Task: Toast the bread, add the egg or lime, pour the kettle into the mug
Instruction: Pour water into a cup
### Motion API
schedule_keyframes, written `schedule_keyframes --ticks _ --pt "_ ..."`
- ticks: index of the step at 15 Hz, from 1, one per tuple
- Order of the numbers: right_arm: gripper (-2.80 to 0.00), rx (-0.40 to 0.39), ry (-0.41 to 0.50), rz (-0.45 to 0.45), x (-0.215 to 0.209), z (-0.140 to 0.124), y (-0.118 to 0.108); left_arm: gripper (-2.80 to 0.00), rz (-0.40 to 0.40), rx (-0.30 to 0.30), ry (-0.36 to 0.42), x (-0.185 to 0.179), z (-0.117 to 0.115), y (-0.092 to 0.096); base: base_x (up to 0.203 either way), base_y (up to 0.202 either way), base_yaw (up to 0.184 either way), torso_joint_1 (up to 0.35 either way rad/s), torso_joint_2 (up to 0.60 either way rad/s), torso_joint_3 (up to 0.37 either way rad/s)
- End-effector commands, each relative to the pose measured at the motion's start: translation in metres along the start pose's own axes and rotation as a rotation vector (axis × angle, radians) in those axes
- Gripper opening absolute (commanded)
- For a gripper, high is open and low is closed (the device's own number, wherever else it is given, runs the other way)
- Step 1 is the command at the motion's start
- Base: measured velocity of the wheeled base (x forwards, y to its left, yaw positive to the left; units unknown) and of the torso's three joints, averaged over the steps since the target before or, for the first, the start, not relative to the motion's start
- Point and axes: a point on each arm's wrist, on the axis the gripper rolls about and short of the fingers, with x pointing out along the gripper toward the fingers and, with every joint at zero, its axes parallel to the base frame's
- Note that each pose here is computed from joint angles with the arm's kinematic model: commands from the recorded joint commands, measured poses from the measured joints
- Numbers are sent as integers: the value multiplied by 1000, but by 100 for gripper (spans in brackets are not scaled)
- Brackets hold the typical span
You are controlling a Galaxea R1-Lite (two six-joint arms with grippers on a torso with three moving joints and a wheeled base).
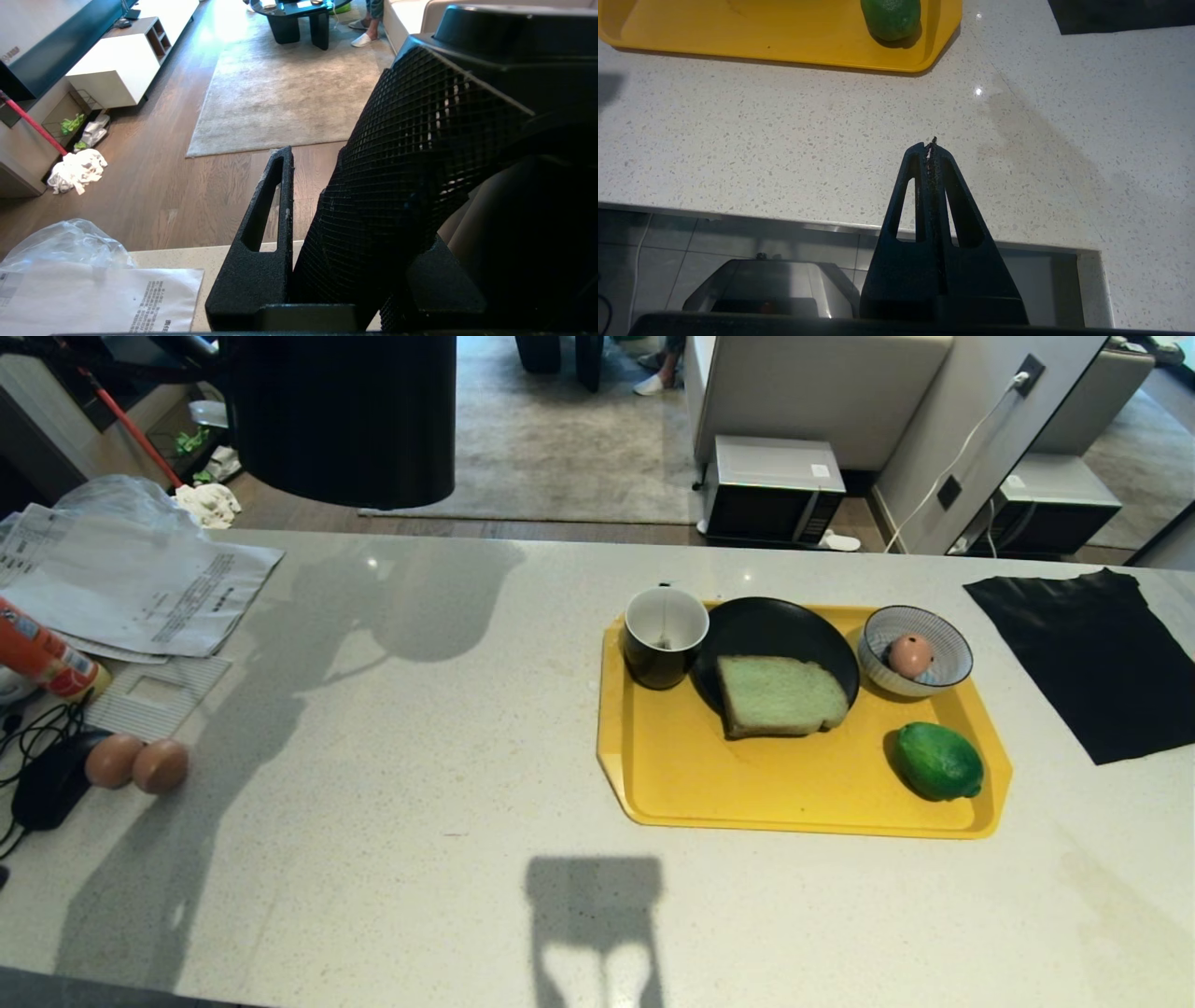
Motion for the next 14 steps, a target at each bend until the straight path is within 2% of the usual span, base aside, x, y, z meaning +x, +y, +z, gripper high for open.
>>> schedule_keyframes --ticks 1,14 --pt "-280 0 2 0 0 0 0 -280 1 1 -2 0 1 0 0 0 0 1 2 -47" --pt "-280 0 2 0 0 0 0 -280 13 7 -21 -6 8 3 0 0 0 3 2 -185"
